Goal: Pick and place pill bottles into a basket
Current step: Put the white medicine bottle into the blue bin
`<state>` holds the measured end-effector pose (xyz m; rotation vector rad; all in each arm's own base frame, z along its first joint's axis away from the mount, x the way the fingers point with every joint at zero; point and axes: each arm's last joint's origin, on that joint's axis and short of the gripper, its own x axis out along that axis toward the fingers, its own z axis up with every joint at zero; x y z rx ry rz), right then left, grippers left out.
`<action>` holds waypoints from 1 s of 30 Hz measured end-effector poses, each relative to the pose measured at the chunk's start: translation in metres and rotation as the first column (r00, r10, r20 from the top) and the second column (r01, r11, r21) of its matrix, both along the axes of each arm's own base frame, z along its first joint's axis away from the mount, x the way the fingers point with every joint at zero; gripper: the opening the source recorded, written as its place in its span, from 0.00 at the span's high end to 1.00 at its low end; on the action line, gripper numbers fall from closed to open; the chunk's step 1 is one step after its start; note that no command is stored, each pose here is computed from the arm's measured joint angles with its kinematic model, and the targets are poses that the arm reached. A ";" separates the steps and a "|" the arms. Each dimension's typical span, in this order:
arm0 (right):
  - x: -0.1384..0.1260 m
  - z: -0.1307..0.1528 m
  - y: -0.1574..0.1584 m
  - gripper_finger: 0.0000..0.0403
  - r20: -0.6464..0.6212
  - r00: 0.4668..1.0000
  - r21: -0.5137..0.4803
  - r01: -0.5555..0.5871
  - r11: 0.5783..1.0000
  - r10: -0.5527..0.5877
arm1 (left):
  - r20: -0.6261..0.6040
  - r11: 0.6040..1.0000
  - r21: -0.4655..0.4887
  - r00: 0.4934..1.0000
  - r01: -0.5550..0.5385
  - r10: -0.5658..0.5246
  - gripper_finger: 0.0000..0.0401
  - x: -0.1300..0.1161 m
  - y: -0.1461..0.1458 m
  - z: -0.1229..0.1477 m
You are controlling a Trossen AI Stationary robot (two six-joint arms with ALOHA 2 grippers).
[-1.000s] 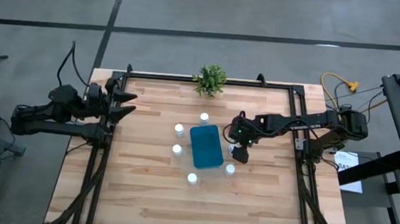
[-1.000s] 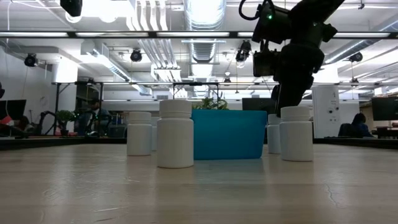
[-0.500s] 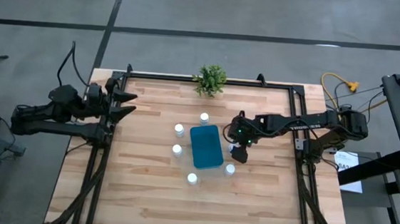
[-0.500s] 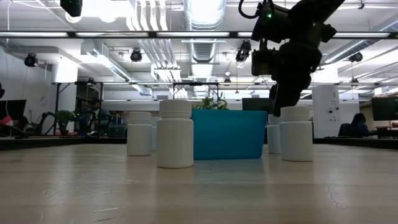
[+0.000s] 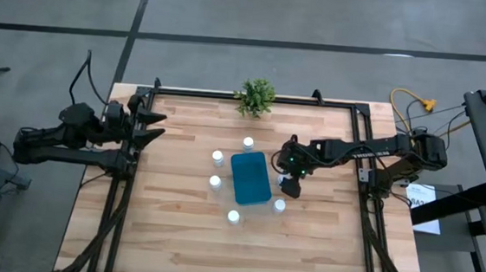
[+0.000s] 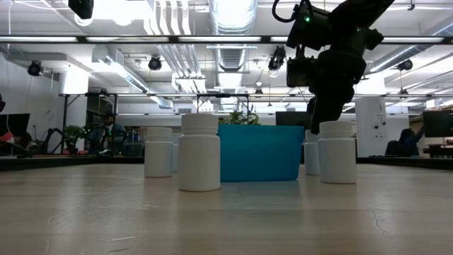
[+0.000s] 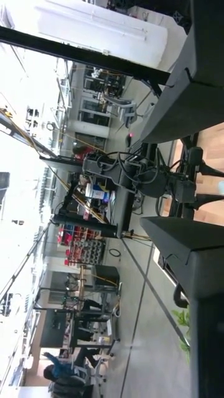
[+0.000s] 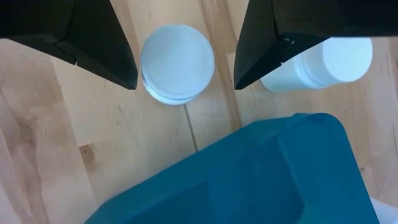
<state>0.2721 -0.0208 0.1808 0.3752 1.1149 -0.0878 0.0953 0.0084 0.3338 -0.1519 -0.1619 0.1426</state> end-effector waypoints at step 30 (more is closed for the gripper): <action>-0.003 -0.008 0.001 0.49 0.005 1.000 0.014 0.028 1.000 -0.028 | 0.002 1.000 -0.003 1.000 -0.015 0.015 0.53 0.000 0.000 0.000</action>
